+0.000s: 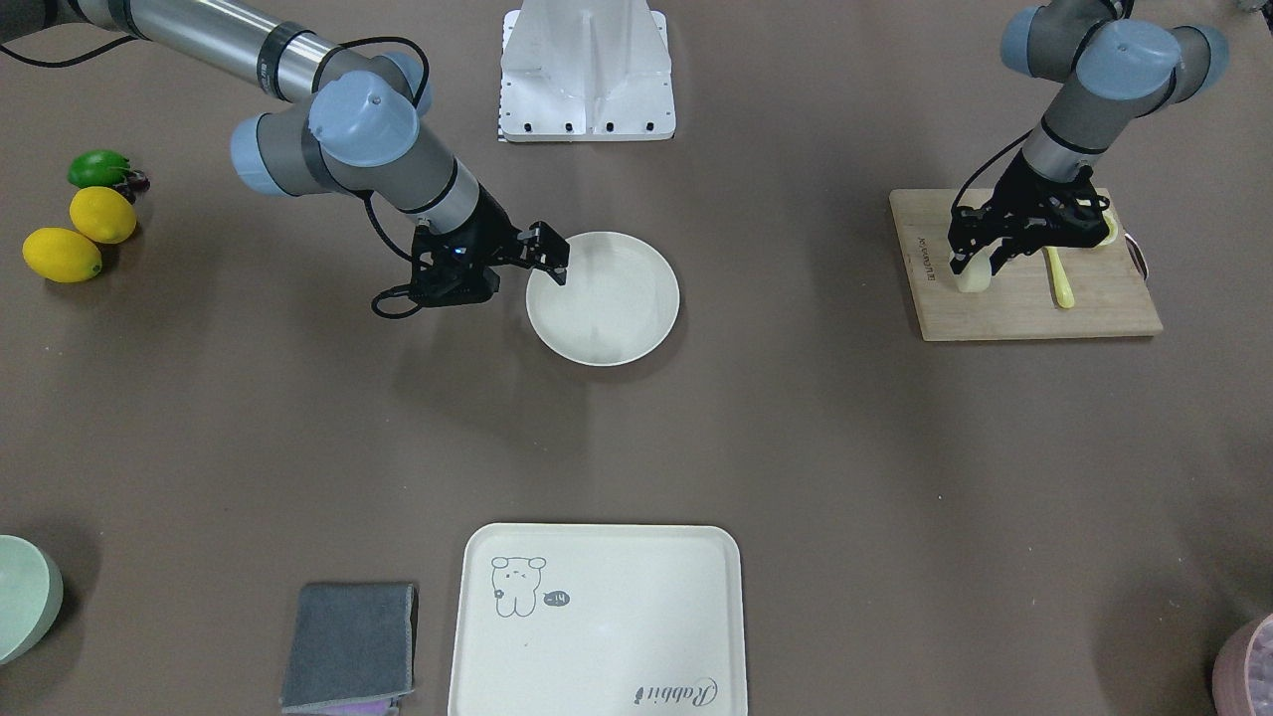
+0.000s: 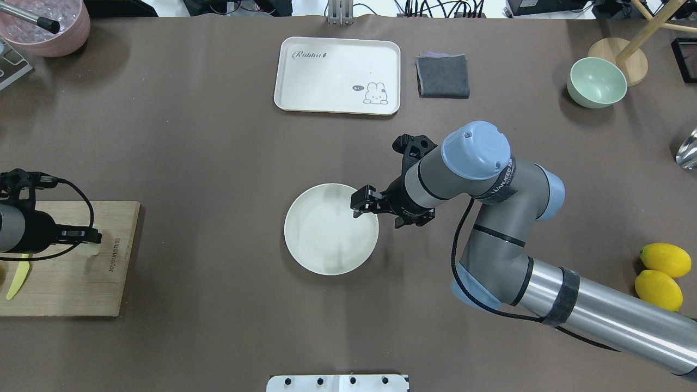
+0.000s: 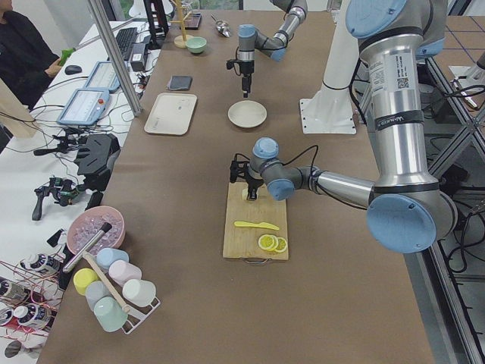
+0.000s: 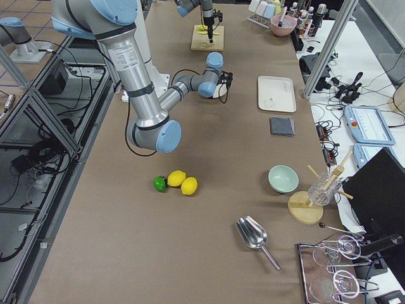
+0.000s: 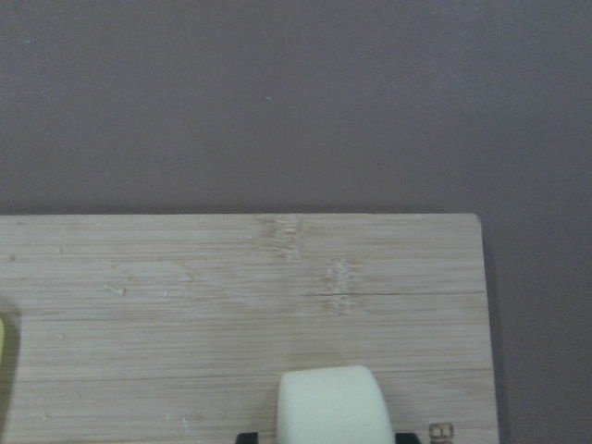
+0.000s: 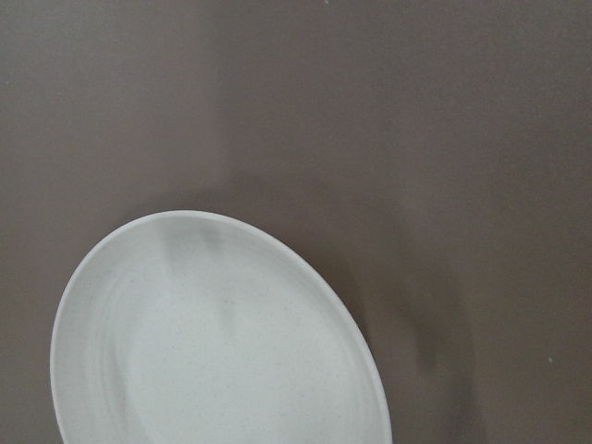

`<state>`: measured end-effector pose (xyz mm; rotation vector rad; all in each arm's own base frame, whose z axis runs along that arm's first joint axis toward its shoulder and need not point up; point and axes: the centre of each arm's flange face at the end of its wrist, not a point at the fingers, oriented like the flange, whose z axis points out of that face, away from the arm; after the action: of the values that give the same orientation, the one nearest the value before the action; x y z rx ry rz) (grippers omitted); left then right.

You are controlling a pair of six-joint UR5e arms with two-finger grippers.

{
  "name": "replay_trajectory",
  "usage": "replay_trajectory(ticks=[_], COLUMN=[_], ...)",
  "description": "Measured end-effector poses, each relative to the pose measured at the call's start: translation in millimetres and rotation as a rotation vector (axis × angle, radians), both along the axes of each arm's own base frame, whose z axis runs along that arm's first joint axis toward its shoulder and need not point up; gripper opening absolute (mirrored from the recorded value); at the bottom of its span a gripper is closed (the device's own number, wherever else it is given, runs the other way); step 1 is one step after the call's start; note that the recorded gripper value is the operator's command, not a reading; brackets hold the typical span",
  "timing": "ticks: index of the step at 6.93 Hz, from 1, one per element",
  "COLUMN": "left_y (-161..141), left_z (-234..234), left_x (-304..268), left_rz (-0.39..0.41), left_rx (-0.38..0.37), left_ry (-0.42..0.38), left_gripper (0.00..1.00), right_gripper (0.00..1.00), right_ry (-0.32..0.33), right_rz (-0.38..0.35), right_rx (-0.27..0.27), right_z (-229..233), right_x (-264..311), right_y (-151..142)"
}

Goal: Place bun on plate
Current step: 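Lift the pale yellow bun with left gripper while right gripper withdraws, then lower the bun onto the plate with left gripper while right arm retracts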

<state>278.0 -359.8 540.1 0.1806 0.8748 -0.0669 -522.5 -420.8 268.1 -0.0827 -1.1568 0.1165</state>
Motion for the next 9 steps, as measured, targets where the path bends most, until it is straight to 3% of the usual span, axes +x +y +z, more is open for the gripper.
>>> replay_trajectory(ticks=[2,4,6,7,9], left_y=[-0.4,-13.0,-48.1,-57.9,-39.7], left_z=[-10.5,-58.7,-144.4,-198.3,-298.0], left_x=[-0.3,15.4,64.4,105.0,207.0], left_rz=[-0.001,0.0,-0.043,-0.058,-0.076], left_rx=[0.011,0.049,0.028,0.01,-0.016], left_ry=[0.017,0.082,0.159,0.163,0.121], left_gripper=[0.36,0.36,0.37,0.37,0.37], right_gripper=[1.0,1.0,1.0,1.0,1.0], right_ry=[-0.004,-0.023,-0.031,-0.026,-0.016], right_rz=[0.005,-0.007,-0.018,-0.02,-0.012], right_rx=[-0.001,-0.033,-0.07,-0.056,-0.021], right_z=[-1.0,1.1,21.6,40.2,79.7], right_x=[7.6,41.0,94.1,126.2,190.6], right_y=[-7.4,-33.8,-67.5,-84.5,-109.0])
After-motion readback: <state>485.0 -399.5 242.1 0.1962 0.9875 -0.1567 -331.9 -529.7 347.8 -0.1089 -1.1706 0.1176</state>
